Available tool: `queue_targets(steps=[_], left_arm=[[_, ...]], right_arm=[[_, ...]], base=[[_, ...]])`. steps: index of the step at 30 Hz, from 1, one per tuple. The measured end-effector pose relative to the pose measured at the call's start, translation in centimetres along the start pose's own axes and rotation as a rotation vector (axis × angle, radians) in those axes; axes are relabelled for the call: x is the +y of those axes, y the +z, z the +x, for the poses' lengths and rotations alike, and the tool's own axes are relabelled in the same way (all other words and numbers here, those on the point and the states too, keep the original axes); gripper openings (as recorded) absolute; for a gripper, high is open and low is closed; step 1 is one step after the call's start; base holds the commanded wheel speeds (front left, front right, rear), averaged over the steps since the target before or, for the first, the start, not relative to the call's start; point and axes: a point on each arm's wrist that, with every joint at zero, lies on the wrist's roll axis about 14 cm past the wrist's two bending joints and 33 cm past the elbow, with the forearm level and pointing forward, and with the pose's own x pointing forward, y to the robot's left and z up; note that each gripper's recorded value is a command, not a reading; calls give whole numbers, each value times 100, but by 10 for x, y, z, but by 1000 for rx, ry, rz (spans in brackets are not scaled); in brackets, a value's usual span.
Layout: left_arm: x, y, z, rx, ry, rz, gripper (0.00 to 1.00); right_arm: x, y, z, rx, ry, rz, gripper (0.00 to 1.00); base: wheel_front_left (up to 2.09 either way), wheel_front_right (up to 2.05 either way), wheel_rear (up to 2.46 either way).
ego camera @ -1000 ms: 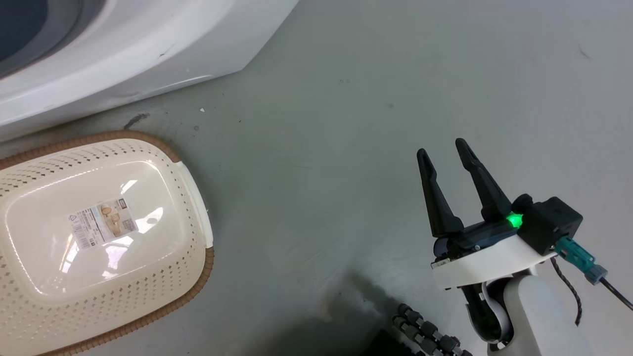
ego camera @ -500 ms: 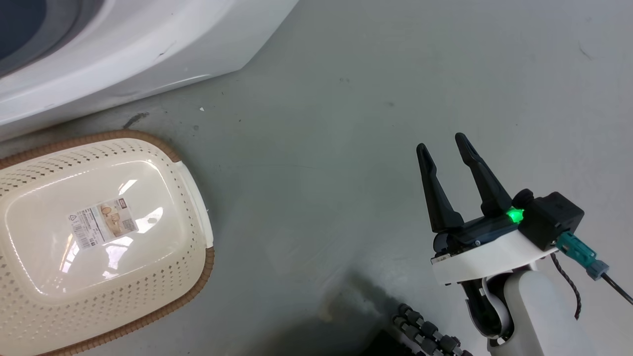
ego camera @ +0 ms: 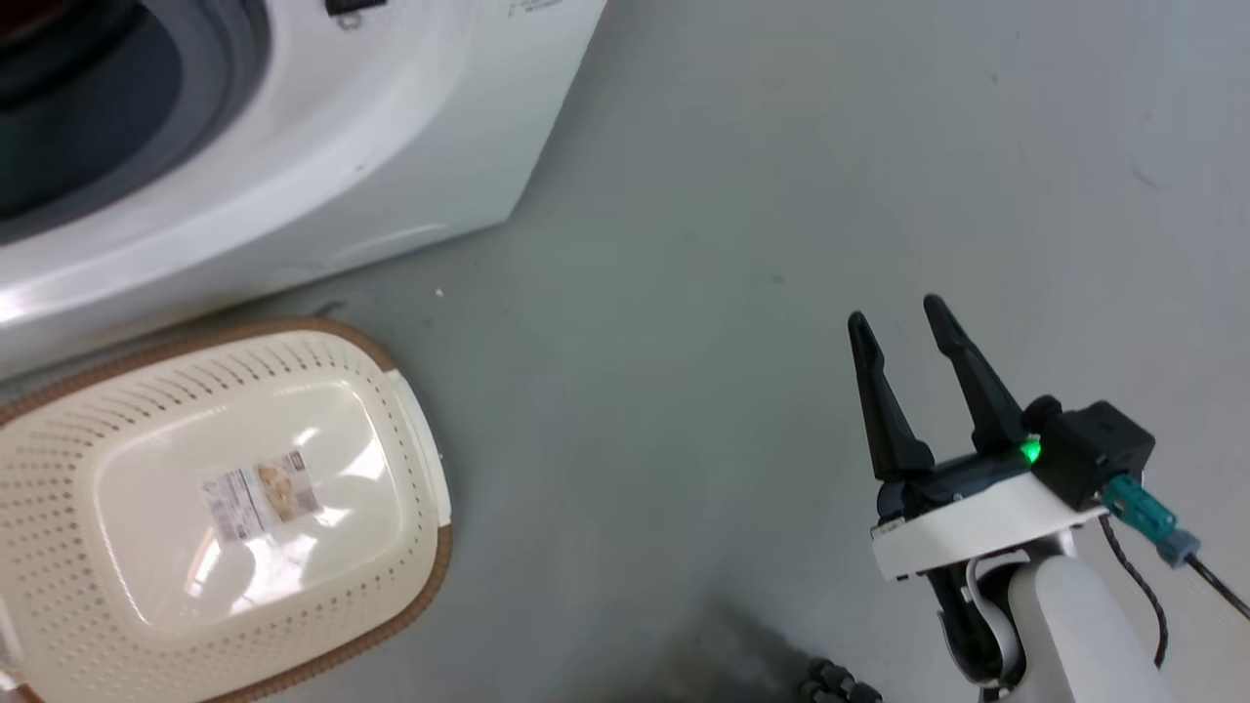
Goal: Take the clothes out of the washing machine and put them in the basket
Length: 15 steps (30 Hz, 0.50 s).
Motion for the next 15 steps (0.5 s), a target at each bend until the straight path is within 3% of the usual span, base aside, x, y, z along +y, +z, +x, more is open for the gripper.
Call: queue_targets(steps=[11,15], left_arm=[[14,33,-69,-205,35,-205,0],[21,40,-95,-242,38,-234,0]], right_arm=[[-5,26,-40,-75,-20,2,100],[-1,33,-52,-102,-9,7,100]], base=[[0,0,0],[0,0,0]])
